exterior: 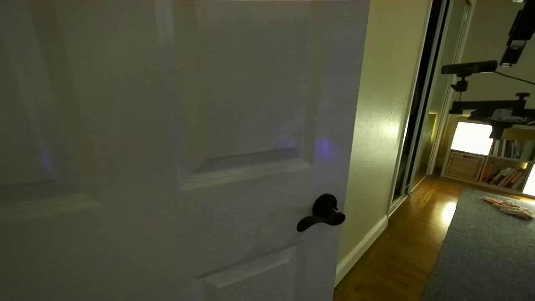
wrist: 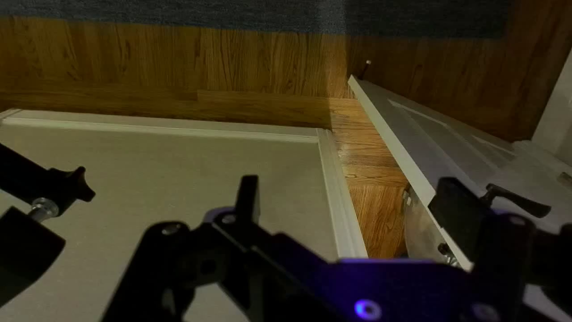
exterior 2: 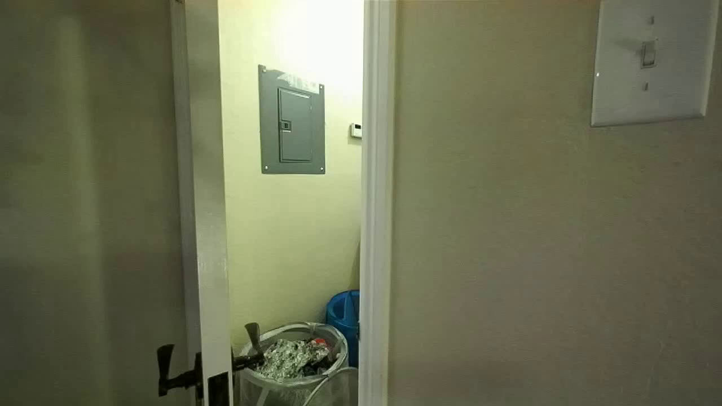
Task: Push the door closed
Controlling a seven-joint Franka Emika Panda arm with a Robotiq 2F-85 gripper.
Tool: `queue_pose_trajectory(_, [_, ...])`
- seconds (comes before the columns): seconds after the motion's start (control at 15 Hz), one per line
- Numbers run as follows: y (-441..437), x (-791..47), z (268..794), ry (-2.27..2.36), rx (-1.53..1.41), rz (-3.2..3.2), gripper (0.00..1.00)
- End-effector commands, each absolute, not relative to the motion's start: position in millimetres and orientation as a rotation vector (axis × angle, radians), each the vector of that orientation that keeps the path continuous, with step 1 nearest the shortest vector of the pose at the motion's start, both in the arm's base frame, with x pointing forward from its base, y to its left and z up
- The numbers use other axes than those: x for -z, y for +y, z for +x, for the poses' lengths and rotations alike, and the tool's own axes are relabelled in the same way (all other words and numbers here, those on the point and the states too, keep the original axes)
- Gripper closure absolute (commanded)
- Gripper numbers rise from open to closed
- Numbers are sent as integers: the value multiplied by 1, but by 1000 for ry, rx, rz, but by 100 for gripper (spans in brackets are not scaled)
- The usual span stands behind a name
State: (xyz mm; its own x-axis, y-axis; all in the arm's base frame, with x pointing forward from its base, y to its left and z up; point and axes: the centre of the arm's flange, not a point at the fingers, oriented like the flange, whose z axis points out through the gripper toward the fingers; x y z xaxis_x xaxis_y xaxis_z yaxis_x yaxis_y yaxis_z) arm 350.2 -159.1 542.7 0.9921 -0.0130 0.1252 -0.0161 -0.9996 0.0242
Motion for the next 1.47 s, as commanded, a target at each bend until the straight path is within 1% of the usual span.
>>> queue_pose_trajectory(0.0, [-159, -543, 350, -23, -195, 3110, 0])
queue_pose_trajectory(0.53, [-159, -543, 350, -23, -195, 3110, 0])
queue_pose_trajectory(0.67, [-152, -536, 357, -33, -192, 3121, 0])
queue_pose_trajectory(1.2, [-65, -479, 408, -282, -125, 3178, 0])
queue_pose_trajectory(1.4, [-24, -466, 429, -296, -149, 3201, 0])
